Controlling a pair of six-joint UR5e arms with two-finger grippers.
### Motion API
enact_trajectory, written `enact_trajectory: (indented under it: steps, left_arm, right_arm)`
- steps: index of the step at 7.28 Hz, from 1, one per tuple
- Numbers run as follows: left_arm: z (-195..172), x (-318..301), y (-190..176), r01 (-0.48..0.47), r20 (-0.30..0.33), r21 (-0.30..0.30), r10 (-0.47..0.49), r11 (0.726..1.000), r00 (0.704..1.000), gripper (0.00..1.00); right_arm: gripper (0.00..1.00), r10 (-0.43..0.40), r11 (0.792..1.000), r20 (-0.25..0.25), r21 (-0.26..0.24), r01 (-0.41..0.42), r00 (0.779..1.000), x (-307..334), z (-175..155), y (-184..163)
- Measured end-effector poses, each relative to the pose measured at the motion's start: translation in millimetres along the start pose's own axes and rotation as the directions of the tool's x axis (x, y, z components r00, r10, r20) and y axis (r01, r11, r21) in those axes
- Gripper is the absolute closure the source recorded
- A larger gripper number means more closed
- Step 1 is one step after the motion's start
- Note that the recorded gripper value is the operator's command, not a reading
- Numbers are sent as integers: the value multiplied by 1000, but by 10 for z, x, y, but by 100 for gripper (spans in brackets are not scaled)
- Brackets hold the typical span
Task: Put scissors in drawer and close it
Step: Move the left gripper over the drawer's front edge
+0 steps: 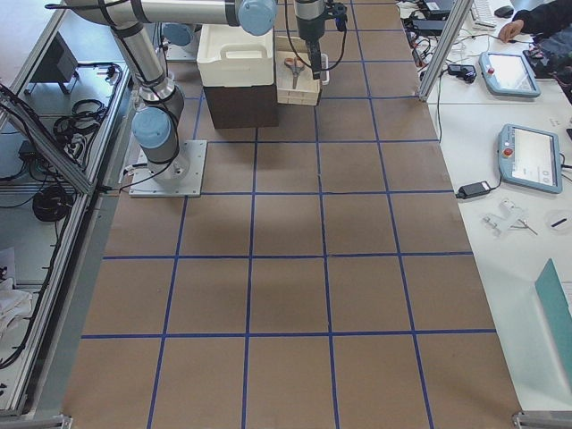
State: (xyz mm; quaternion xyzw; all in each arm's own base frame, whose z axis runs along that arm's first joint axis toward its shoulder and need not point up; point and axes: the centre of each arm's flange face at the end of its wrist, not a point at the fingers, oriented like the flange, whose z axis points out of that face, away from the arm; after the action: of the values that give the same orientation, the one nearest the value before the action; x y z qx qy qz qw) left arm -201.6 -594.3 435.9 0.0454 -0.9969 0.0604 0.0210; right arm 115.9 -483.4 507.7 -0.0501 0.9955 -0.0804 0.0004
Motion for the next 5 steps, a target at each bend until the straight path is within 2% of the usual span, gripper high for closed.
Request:
enact_trajectory:
  steps: [5]
  left_arm:
    - [717,436,-126,49,2,-29,-49,998,999,1]
  right_arm:
    - [0,9,1000,13,-6,-9,1000,-219,26,22]
